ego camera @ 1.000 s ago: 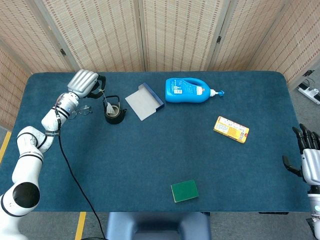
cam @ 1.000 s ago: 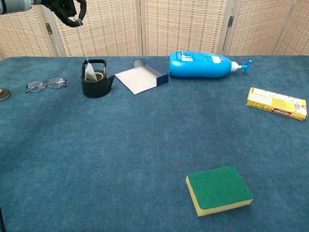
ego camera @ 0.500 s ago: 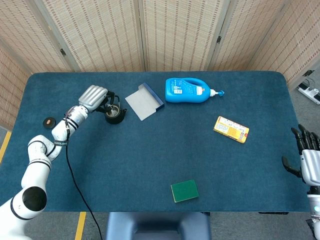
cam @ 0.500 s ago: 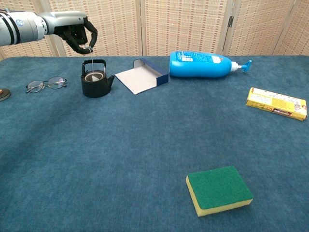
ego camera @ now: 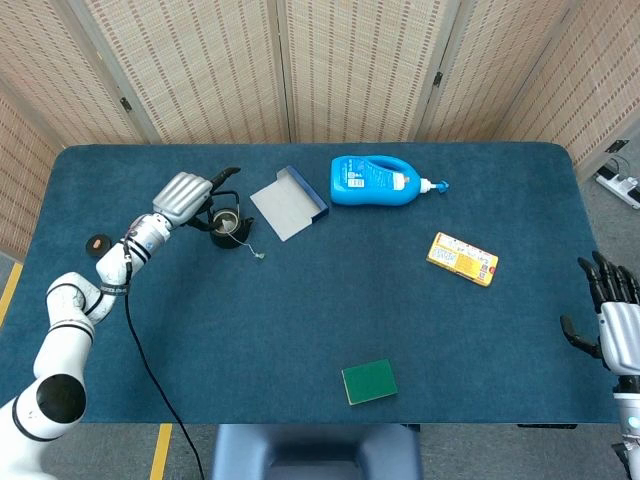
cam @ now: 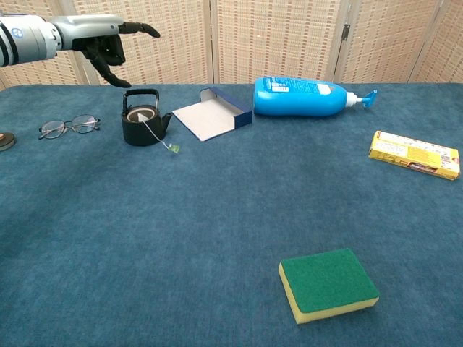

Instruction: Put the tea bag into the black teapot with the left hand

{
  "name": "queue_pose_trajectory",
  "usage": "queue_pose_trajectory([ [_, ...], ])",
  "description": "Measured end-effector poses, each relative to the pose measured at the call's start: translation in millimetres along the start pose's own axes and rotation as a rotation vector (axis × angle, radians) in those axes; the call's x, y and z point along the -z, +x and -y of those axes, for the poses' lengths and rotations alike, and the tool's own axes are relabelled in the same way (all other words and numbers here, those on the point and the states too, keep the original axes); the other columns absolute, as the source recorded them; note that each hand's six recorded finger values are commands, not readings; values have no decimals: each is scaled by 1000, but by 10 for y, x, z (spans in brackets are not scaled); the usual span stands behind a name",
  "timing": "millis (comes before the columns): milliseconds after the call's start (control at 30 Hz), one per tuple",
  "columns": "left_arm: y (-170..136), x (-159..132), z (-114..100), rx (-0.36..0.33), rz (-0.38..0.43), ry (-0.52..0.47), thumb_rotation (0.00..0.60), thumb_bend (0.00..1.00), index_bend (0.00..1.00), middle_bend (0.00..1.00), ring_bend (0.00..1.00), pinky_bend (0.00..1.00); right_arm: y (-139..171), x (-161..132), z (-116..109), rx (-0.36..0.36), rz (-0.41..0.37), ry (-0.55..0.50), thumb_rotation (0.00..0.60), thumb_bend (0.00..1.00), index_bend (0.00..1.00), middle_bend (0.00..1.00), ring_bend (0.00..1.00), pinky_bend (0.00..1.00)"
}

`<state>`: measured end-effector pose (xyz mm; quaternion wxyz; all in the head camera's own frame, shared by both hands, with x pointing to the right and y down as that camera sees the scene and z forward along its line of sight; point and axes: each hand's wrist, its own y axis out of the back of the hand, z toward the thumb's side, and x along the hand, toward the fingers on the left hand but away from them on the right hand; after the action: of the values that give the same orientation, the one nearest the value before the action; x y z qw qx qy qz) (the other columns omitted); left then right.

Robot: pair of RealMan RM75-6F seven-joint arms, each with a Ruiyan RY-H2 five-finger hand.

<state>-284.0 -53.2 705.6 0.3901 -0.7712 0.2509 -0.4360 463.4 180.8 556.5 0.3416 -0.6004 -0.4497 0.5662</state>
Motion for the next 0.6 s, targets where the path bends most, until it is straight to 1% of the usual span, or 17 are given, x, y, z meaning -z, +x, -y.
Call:
queue_pose_trajectory([
  [133,-135,71,-60,-29,18,-5,600,269,0,1000,1000,1000,-14,0,11,-8,-5,1,600,398,0,0,0,0],
  [267,-326,121,-168,-77,59,-18,600,269,0,1000,996,1000,-17,-21,29,-19,-17,3,600,398,0,0,0,0],
  [333,-447,161,-213,-90,74,-30,600,269,0,991,971,1000,-10,-38,30,-19,-26,5,600,398,0,0,0,0],
  [367,-501,188,-219,-90,74,-36,600,270,0,963,939,1000,-5,-45,29,-19,-29,5,600,398,0,0,0,0],
  [433,-638,265,-197,-80,63,-51,600,272,0,852,835,984,9,-52,31,-21,-35,7,600,398,0,0,0,0],
  [467,-703,297,-176,-74,56,-57,600,273,0,763,748,939,14,-53,32,-23,-36,8,600,397,0,0,0,0],
  [500,-802,340,-134,-64,43,-65,600,273,0,651,628,855,18,-54,33,-25,-38,10,600,398,0,0,0,0],
  [533,-883,369,-94,-57,31,-69,600,273,0,587,559,798,21,-53,35,-27,-38,12,600,398,0,0,0,0],
  [600,-1097,423,28,-45,-4,-75,600,274,0,414,389,627,23,-52,43,-32,-38,18,600,398,0,0,0,0],
])
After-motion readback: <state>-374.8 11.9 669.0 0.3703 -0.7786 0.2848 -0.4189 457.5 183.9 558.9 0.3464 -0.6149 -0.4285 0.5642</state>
